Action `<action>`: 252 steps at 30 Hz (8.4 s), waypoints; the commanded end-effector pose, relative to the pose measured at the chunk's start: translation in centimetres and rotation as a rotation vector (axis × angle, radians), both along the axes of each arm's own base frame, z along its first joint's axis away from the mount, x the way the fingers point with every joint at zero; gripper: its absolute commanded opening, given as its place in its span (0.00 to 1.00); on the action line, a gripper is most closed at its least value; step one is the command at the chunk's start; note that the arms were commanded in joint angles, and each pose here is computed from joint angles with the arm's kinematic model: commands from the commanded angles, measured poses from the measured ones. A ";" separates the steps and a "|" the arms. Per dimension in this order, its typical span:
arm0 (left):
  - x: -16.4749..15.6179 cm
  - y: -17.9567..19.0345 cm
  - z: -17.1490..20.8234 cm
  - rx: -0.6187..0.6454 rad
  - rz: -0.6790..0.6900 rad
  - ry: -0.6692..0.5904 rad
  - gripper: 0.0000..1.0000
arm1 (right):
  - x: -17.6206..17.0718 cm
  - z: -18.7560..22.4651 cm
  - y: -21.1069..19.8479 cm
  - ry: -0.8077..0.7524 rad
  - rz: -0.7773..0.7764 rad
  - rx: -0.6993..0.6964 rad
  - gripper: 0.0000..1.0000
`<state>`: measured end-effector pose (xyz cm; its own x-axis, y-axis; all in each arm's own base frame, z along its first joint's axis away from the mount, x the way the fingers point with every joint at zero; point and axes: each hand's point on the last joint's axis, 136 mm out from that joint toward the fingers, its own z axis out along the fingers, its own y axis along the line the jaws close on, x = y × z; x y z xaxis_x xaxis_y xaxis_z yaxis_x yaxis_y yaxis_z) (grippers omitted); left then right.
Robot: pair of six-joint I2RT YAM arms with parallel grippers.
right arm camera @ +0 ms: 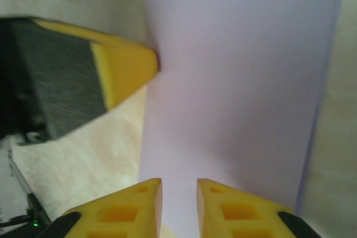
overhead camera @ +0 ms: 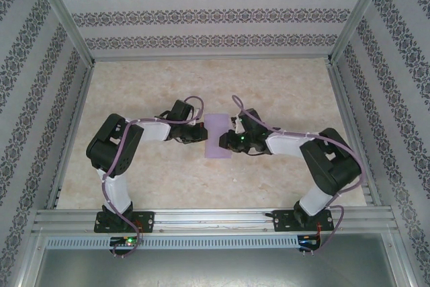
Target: Fold a paper plane with a square sheet of paper (fold left side to right side)
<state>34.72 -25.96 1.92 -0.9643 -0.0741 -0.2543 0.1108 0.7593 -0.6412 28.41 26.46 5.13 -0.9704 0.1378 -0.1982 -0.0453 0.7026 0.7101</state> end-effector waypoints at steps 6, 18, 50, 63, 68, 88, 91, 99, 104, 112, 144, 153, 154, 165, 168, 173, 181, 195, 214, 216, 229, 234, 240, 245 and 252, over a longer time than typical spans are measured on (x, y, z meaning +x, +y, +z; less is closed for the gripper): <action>-2.1 1.1 -2.4 0.077 0.007 0.070 0.04 | -2.9 -1.4 -2.7 0.106 0.005 -0.019 0.29; -2.0 0.8 -2.4 0.064 0.003 0.075 0.04 | -4.1 -3.3 -1.6 0.169 0.018 0.007 0.34; -2.4 0.6 -2.1 0.056 -0.011 0.068 0.04 | 2.2 -0.3 -0.4 0.078 -0.008 0.154 0.30; -2.0 0.3 -0.9 0.045 -0.028 0.033 0.05 | 5.9 -0.9 -1.3 0.076 -0.020 0.176 0.27; -1.4 0.0 0.3 0.036 -0.035 -0.005 0.11 | 5.8 -1.7 -1.6 0.102 -0.013 0.182 0.18; -8.0 -1.1 7.8 0.189 -0.318 -0.420 0.44 | 4.4 -1.1 -2.4 0.148 -0.037 0.149 0.01; -9.8 -2.0 7.8 0.243 -0.391 -0.489 0.53 | 4.1 -0.4 -2.7 0.151 -0.042 0.139 0.01; -11.8 -6.0 7.3 0.517 -0.556 -0.687 0.62 | 3.6 -0.5 -3.1 0.157 -0.053 0.108 0.01; -11.5 -8.3 5.7 0.655 -0.599 -0.729 0.65 | 3.4 -0.6 -3.1 0.160 -0.059 0.102 0.00; -9.3 -8.6 4.3 0.823 -0.502 -0.788 0.71 | 3.3 -0.8 -3.2 0.162 -0.059 0.097 0.01; -8.9 -9.3 4.7 0.337 -0.410 -0.528 0.00 | 5.1 4.5 -5.8 -0.029 -0.075 0.141 0.27; -8.1 -9.4 5.4 0.008 -0.337 -0.348 0.00 | 0.7 2.9 -8.8 -0.033 -0.088 0.127 0.15; -8.1 -9.2 5.4 -0.016 -0.328 -0.332 0.00 | 0.1 2.7 -8.6 -0.025 -0.080 0.132 0.10; -7.0 -7.4 5.4 -0.053 -0.239 -0.294 0.00 | -4.5 0.5 -5.4 0.016 -0.001 0.087 0.00; -6.9 -6.8 5.3 -0.049 -0.226 -0.299 0.00 | -4.9 -0.2 -4.5 0.024 0.011 0.072 0.00; -6.6 -6.3 5.4 -0.063 -0.217 -0.301 0.00 | -5.2 -1.0 -2.9 0.045 0.037 0.067 0.00; -6.4 -6.0 4.7 -0.070 -0.199 -0.276 0.00 | -5.3 -2.7 -2.3 0.073 0.044 0.022 0.00; -6.2 -4.8 3.3 -0.065 -0.197 -0.222 0.00 | -6.6 -5.8 -3.6 0.154 0.056 -0.091 0.00; -4.8 -3.3 1.5 -0.076 -0.207 -0.185 0.00 | -7.1 -6.7 -3.9 0.183 0.064 -0.121 0.00; -4.5 -3.2 1.6 -0.070 -0.204 -0.193 0.00 | -7.1 -6.7 -3.9 0.183 0.064 -0.121 0.00; -3.7 -2.5 1.4 -0.005 -0.217 -0.214 0.00 | -7.4 -7.2 -4.2 0.198 0.059 -0.133 0.00; -3.5 -2.3 1.3 0.015 -0.216 -0.216 0.00 | -7.4 -7.2 -4.2 0.198 0.061 -0.133 0.00; -3.5 -2.1 1.1 0.027 -0.214 -0.215 0.00 | -7.5 -7.3 -4.2 0.202 0.061 -0.134 0.00; -3.5 -2.0 0.8 0.036 -0.215 -0.211 0.00 | -7.5 -7.4 -4.2 0.204 0.061 -0.136 0.00; -3.8 -2.0 0.5 0.035 -0.225 -0.202 0.01 | -7.5 -7.5 -4.2 0.207 0.062 -0.136 0.00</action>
<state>30.35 -28.34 2.71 -0.8885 0.1354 -0.4384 0.3944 0.7135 -0.5791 22.55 24.13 1.27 -0.9960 0.0607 -0.0653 -0.0041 0.7005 0.7136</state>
